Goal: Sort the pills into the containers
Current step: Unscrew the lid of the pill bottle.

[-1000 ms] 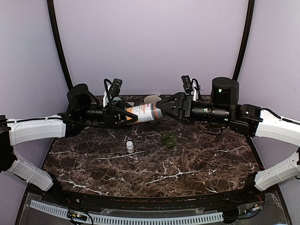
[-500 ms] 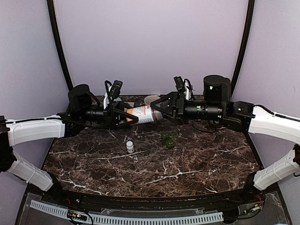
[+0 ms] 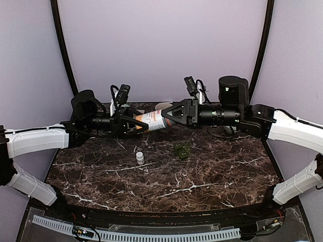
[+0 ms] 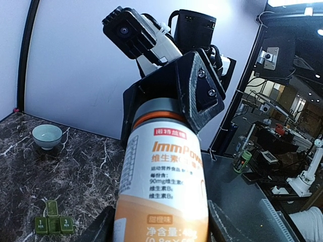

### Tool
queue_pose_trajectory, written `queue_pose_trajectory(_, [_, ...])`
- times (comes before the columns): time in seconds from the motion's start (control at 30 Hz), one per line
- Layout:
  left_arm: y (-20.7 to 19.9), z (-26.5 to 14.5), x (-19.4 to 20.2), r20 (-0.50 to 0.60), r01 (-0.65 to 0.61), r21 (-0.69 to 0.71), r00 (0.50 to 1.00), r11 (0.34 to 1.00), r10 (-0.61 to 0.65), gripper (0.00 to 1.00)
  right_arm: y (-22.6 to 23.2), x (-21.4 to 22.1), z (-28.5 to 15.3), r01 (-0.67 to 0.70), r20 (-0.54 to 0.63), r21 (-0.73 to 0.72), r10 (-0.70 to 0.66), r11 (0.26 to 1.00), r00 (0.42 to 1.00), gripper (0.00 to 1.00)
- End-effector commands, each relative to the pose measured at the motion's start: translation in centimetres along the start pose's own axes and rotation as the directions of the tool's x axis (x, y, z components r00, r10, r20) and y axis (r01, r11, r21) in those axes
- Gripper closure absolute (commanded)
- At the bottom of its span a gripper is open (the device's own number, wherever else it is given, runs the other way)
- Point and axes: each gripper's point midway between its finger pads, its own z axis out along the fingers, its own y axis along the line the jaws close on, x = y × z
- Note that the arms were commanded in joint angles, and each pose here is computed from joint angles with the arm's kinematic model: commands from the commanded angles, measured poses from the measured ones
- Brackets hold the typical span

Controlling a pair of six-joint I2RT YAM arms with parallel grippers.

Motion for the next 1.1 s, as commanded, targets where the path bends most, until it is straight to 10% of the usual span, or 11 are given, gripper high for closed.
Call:
queue_pose_trajectory(0.0, [-2.5, -0.4, -1.9, 0.02, 0.05, 0.1, 0.998, 0.994, -0.052, 1.0, 1.5, -0.4, -1.0, 0.292, 0.014, -0.046, -0.291, 0.955, 0.956, 0.9])
queue_pose_trajectory(0.47, [-5.5, -0.6, -3.4, -0.083, 0.276, 0.347, 0.961, 0.896, -0.264, 1.0, 2.3, 0.6, -3.4, 0.74, 0.081, -0.059, -0.735, 0.67, 0.673, 0.87])
queue_pose_trajectory(1.07, [-4.2, -0.2, -2.2, -0.084, 0.269, 0.311, 0.963, 0.911, -0.256, 1.0, 2.3, -1.4, -6.0, 0.69, 0.201, 0.059, -0.686, 0.721, 0.7, 0.83])
